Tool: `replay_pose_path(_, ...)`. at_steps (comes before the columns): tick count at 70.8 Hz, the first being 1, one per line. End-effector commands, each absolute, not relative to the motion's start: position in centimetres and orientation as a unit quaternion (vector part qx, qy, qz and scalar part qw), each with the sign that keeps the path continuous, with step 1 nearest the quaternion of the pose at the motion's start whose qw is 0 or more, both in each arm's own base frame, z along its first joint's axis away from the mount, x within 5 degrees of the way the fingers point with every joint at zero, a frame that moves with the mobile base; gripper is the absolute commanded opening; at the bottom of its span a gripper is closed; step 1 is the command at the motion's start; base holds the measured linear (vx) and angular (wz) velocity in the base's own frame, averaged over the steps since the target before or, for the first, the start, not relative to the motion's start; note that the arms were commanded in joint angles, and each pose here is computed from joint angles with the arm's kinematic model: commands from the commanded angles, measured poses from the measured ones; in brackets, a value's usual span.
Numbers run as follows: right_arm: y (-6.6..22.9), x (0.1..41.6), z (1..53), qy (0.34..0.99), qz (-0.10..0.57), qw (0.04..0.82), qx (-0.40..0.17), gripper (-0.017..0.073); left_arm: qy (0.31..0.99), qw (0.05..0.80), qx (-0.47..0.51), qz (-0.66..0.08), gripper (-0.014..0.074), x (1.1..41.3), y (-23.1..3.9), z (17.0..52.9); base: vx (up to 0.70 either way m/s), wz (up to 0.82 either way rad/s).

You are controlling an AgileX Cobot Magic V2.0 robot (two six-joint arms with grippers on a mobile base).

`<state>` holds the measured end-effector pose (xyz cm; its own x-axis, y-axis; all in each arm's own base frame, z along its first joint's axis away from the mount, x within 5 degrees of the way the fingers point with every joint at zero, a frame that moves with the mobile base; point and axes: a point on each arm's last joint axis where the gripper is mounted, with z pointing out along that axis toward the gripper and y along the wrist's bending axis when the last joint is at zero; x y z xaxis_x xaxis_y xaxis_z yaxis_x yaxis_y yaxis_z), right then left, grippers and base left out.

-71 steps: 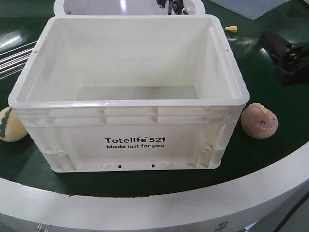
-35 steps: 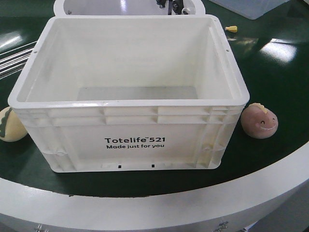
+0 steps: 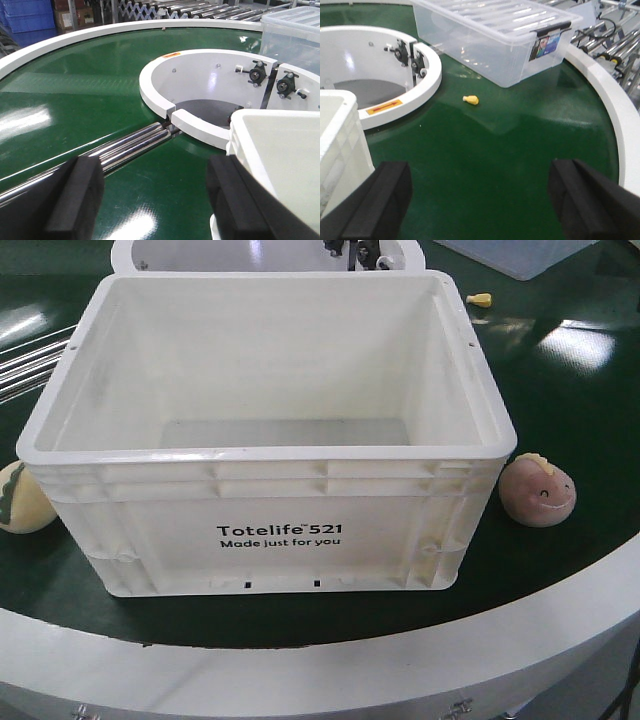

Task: Place moving items into box and shelve
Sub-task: 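Lower the right gripper onto the pink plush, left onto the cream plush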

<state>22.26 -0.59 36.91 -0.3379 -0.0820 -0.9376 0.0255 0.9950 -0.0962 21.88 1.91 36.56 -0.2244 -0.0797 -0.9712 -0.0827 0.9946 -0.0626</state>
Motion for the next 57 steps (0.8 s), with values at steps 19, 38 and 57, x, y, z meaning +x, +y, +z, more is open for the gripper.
replay_pose_path(19, -0.6, 26.5, 34.2, 0.854, -0.046, 0.518, -0.022, 0.0592, 0.8, 0.596, -0.06, -0.001, 0.0559, 25.2, 2.4, 35.5, 0.0, 0.0)
replay_pose_path(38, -0.4, 29.3, 29.4, 0.903, -0.017, 0.429, 0.005, 0.0592, 0.808, 0.585, -0.061, -0.001, 0.0559, 25.8, 2.4, 34.8, 0.0, 0.0)
replay_pose_path(57, 0.0, 31.0, 24.8, 0.943, 0.004, 0.334, -0.001, 0.0592, 0.808, 0.586, -0.061, -0.001, 0.0559, 25.8, 2.4, 34.8, 0.0, 0.0)
